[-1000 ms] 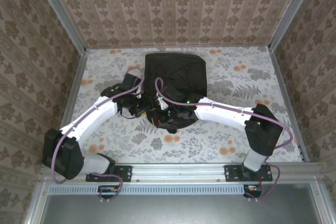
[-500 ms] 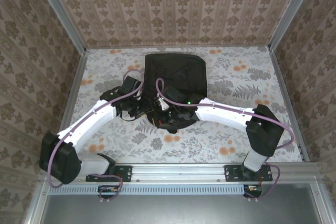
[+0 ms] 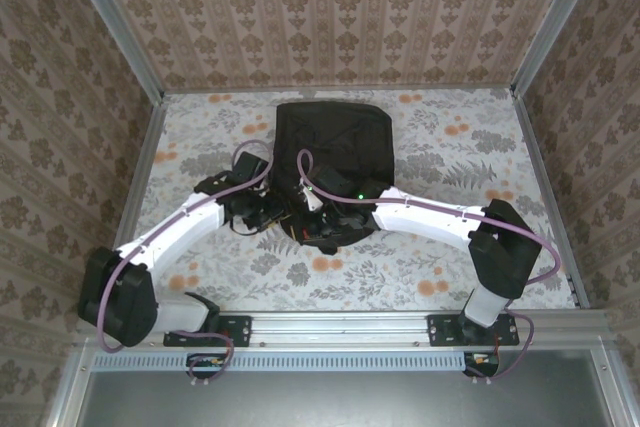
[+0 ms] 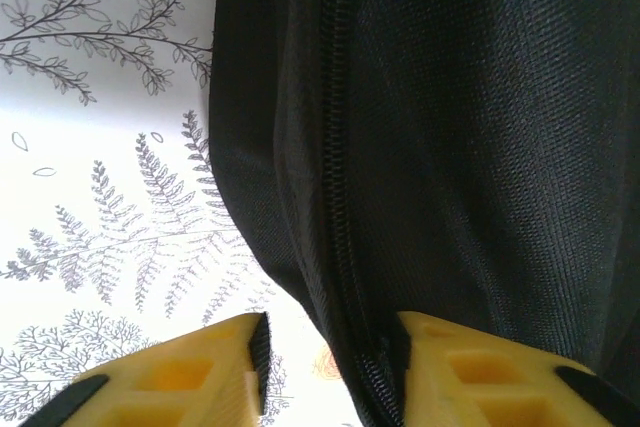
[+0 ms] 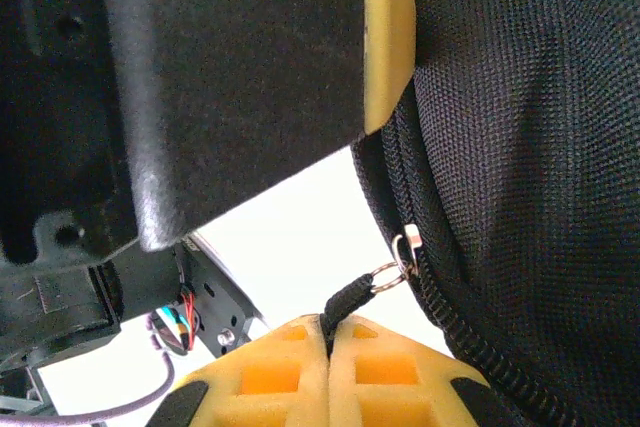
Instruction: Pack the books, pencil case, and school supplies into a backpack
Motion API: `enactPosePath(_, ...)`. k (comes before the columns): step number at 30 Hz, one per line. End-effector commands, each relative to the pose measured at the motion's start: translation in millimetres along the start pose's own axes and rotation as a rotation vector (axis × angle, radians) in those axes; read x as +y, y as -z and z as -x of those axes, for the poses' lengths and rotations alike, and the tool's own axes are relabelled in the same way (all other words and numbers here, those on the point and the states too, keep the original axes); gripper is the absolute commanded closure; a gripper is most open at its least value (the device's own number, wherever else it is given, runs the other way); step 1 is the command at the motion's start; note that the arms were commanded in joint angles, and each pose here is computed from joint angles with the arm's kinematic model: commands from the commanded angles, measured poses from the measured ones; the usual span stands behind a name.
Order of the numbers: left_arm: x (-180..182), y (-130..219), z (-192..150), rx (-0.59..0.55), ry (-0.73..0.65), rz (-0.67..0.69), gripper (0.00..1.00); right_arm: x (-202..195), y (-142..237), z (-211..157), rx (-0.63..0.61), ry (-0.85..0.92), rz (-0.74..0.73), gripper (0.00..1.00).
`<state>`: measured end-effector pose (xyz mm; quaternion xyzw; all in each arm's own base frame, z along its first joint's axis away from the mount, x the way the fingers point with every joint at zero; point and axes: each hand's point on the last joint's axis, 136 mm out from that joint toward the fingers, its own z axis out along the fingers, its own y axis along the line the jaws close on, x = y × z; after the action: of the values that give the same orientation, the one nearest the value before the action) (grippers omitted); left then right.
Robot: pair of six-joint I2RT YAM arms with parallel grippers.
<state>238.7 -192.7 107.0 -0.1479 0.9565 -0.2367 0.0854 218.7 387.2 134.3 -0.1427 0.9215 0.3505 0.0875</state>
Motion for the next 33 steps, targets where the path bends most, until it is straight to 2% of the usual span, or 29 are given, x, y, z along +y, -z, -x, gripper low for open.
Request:
enactPosePath(1,1.5,-5.2,4.1,-0.009,0.006,0.000,0.69,6.2,10.6,-4.0,-0.004,0.026,0.015,1.00)
enactPosePath(6,1.0,-4.9,8.0,-0.016,-0.004,-0.006,0.98,-1.7,12.5,-9.5,0.009,0.033,-0.020,1.00)
enactPosePath(7,1.4,-3.2,9.3,-0.020,-0.007,-0.005,1.00,-3.3,13.6,-10.8,0.010,0.034,-0.025,1.00)
enactPosePath(15,19.0,18.3,23.4,-0.082,0.015,-0.011,1.00,-29.3,33.0,-23.6,0.017,0.038,-0.107,1.00)
enactPosePath(24,28.0,22.4,25.7,-0.086,0.016,-0.007,1.00,-55.6,55.0,-30.6,0.007,0.011,-0.146,1.00)
enactPosePath(30,25.7,22.6,25.5,-0.087,0.003,-0.009,1.00,-40.6,54.2,-36.9,0.091,0.024,-0.069,1.00)
enactPosePath(33,20.6,23.5,24.6,-0.096,-0.023,0.001,1.00,-23.4,61.0,-28.5,0.096,0.011,-0.033,1.00)
